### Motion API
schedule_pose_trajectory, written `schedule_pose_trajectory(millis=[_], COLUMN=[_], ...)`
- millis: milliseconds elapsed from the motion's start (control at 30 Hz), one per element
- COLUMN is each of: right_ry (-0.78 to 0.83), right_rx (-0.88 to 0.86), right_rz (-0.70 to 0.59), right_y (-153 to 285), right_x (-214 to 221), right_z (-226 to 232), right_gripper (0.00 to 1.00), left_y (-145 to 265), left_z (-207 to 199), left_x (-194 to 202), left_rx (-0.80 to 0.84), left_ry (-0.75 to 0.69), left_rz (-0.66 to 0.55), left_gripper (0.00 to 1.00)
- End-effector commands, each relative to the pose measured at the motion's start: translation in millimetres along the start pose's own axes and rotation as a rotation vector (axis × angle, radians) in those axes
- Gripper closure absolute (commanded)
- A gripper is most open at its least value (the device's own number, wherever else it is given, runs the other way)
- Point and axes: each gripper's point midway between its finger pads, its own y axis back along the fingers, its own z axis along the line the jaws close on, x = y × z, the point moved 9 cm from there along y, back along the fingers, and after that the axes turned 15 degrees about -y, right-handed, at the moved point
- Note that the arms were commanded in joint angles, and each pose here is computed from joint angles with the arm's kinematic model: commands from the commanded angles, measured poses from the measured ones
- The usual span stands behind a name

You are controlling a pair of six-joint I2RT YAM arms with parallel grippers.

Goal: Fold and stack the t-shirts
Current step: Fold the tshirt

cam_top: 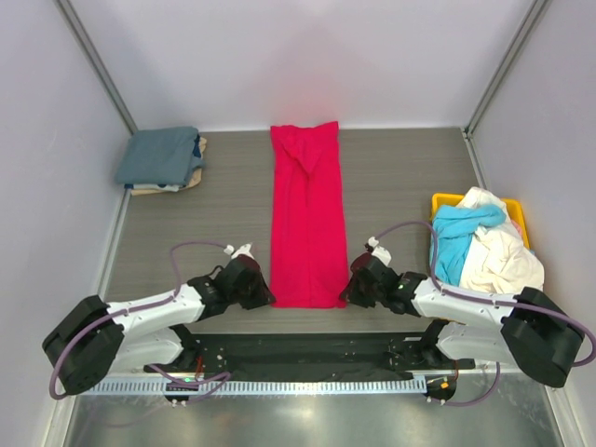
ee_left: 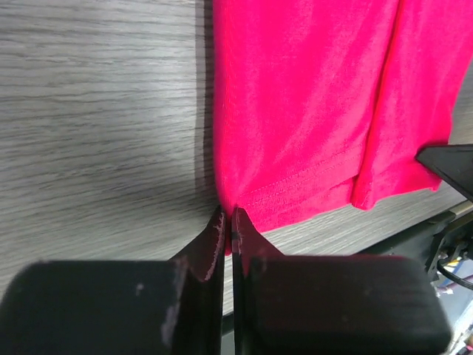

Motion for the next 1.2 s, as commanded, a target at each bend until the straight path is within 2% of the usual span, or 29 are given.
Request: schedule_pose_trajectory(millis=[0,167,367,467,633,767,967,1167], right_ry=[0.027,0.052,0.106,0.155,0.221,0.234,0.232,0.204], right_rx=[0.1,0.102,0.06,0.095,0.092,0.119,0.144,0.164], right_rz=[0.041,0.002,-0.117,-0.166,-0.268,-0.321,-0.3,-0.29], right_y=[3,26,50,48,45,35,4,-18], right_x=[11,14,-4,-28,-87,-133,-175,-204], right_z=[-22,-12,26,49,99,125,149,155], right_gripper=[0.99,0.99,0.99,0.99,0.99,0.99,0.99,0.99], left_y=[6,39,89,92,73,63,43,3], left_z=[-1,-18,-37,-41,-40,-38,-41,-30], left_x=[0,4,-39,-61,-106,-159,-222,-259], left_rx=[-0.04,-0.076,-0.144,-0.216,-0.283,-0.29,-0.294,-0.309], left_ry=[-0.007,-0.046,-0.096,-0.146,-0.172,-0.177,-0.202,-0.183], left_rz=[0.003,0.024,-0.149,-0.188,-0.178,-0.193,-0.202,-0.142], left_gripper=[1.0,1.0,1.0,1.0,1.0,1.0,1.0,1.0])
